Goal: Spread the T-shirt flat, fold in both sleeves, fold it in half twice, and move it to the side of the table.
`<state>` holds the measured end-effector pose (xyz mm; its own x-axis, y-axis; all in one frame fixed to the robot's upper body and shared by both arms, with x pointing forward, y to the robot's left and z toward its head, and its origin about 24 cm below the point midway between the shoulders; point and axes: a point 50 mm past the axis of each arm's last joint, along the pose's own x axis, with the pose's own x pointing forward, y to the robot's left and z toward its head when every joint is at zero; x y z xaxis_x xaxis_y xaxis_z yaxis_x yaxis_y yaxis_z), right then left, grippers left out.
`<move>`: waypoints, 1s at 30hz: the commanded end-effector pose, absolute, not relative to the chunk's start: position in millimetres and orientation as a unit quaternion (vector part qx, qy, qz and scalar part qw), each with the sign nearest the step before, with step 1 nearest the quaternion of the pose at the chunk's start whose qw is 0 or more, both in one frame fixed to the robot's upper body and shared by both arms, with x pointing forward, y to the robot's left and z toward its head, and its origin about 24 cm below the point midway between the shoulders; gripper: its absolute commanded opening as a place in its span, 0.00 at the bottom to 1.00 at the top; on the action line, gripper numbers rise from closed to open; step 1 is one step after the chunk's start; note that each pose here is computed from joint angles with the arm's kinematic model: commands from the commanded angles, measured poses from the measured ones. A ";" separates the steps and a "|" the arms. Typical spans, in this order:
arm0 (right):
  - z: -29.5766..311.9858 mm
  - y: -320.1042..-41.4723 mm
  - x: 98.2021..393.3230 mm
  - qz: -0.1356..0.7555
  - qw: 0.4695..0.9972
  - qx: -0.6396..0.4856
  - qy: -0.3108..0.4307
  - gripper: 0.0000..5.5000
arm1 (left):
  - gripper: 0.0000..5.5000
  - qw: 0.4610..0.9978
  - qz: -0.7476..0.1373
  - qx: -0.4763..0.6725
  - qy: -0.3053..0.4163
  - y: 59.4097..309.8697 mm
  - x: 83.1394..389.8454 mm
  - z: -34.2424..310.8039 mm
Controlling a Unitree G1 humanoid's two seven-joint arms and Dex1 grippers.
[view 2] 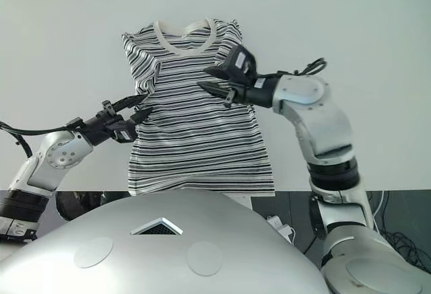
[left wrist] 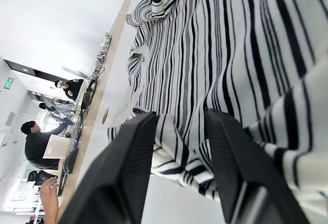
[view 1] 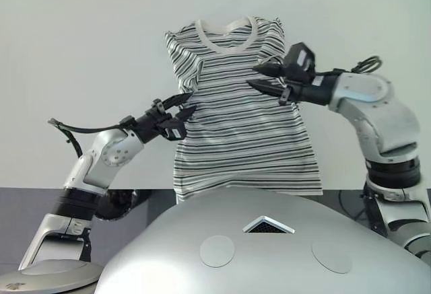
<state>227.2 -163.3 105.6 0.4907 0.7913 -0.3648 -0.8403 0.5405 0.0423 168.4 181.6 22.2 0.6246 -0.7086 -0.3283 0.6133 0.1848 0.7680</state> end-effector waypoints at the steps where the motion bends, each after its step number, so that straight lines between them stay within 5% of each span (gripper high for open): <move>1: 94.9 -243.0 242.4 0.338 0.909 -0.087 0.228 0.29 | 0.33 0.769 -0.423 0.476 -0.050 185.1 170.5 25.0; 3: 81.9 -276.8 244.3 0.287 0.916 -0.099 0.261 0.29 | 0.33 0.770 -0.421 0.476 -0.051 186.3 170.4 25.9; 6: 62.2 -291.2 246.7 0.273 0.909 -0.129 0.288 0.29 | 0.33 0.768 -0.421 0.480 -0.052 188.6 170.1 26.8; 14: 32.4 -239.6 251.2 0.363 0.874 -0.135 0.292 0.29 | 0.33 0.774 -0.441 0.453 -0.043 191.4 159.9 40.6; 30: 42.1 -216.9 240.7 0.377 0.878 -0.136 0.261 0.29 | 0.33 0.769 -0.447 0.456 -0.020 196.4 153.0 35.8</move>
